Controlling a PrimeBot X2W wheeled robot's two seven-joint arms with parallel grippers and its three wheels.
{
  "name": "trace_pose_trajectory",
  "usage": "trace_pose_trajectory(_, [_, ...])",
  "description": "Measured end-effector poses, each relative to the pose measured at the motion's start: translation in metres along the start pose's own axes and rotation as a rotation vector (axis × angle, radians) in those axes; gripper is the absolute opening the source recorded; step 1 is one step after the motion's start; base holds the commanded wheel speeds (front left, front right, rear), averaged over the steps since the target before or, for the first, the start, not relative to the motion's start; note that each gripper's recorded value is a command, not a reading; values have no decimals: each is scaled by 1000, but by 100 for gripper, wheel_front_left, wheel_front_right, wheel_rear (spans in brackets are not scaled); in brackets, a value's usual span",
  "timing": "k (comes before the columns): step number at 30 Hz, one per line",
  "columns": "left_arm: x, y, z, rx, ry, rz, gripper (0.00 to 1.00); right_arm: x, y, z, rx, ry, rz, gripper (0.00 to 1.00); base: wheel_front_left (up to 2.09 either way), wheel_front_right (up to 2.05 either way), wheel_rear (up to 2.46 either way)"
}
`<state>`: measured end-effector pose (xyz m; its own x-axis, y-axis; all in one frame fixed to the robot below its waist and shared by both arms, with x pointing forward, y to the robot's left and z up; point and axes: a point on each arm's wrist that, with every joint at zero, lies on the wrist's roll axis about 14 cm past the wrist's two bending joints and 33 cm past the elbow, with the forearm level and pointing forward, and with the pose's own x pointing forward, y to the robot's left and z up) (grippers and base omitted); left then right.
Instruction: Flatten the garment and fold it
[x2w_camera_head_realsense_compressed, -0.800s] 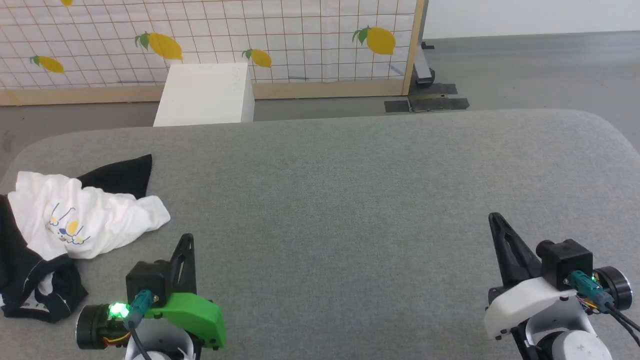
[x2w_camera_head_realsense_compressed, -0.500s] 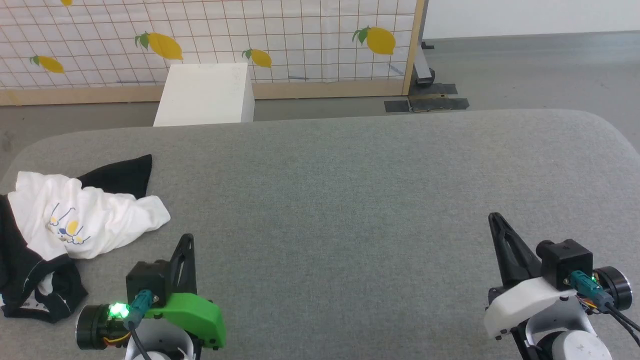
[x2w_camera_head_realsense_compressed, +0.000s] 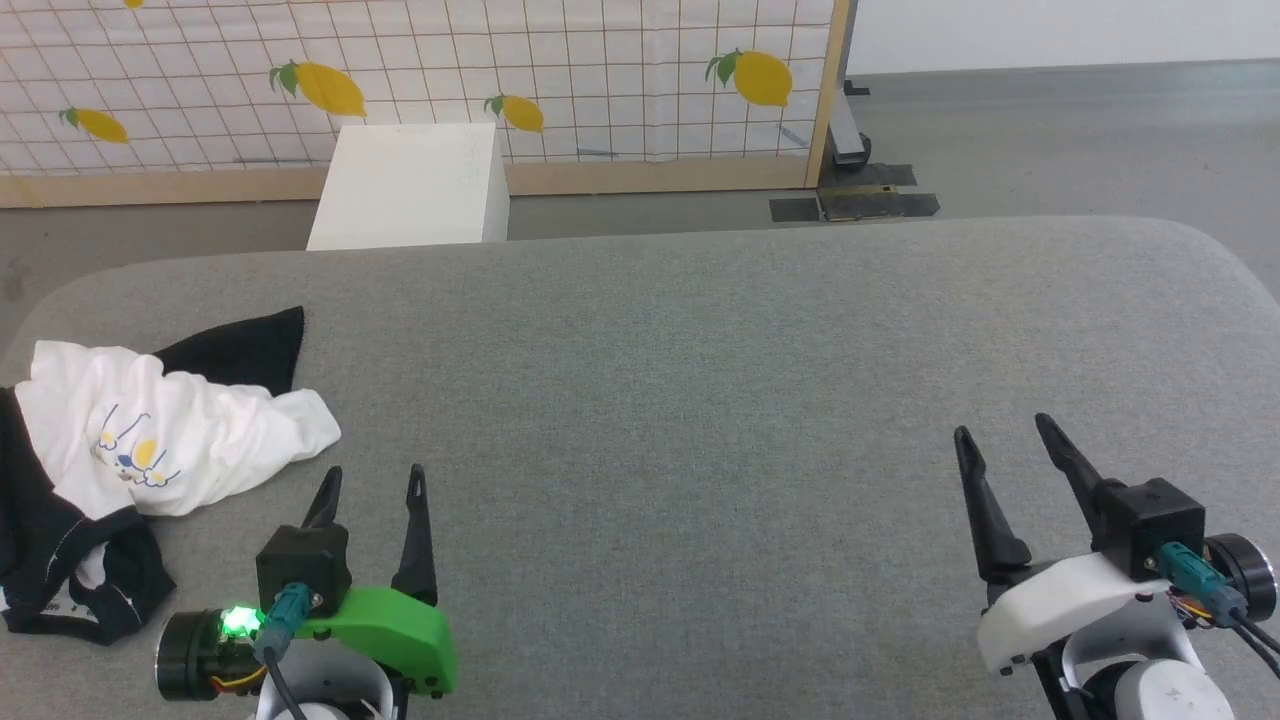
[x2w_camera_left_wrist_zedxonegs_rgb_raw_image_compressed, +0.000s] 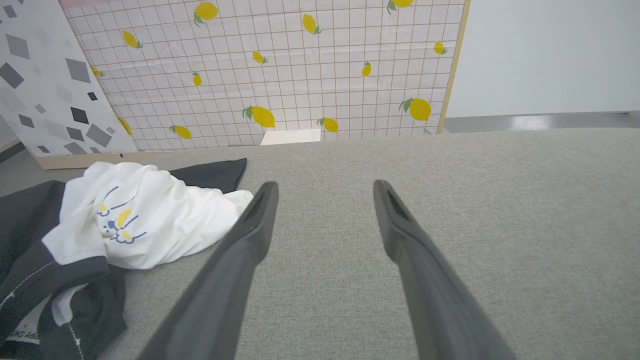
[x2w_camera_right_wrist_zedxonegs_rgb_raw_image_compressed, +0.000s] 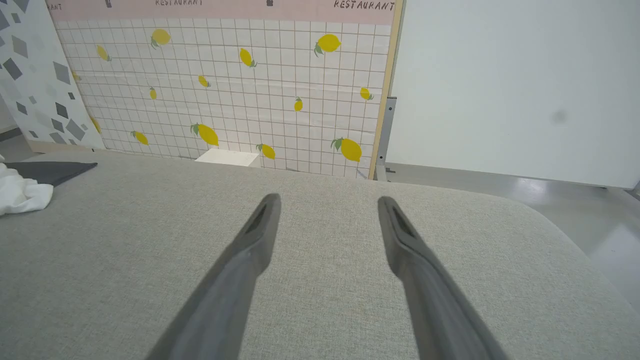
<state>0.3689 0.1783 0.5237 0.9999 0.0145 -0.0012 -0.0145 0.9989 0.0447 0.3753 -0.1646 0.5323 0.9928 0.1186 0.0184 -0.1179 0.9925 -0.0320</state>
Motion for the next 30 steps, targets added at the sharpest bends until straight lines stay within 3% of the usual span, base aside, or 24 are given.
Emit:
trace_pose_trajectory(12, [-2,4,2,9,-18,35,100,4,-1,6,15,-36,0,100,0,0,0])
trace_pose_trajectory(30, [-13,37,19,38,-91,167,100,21,22,20,44,-101,71,100,0,0,0])
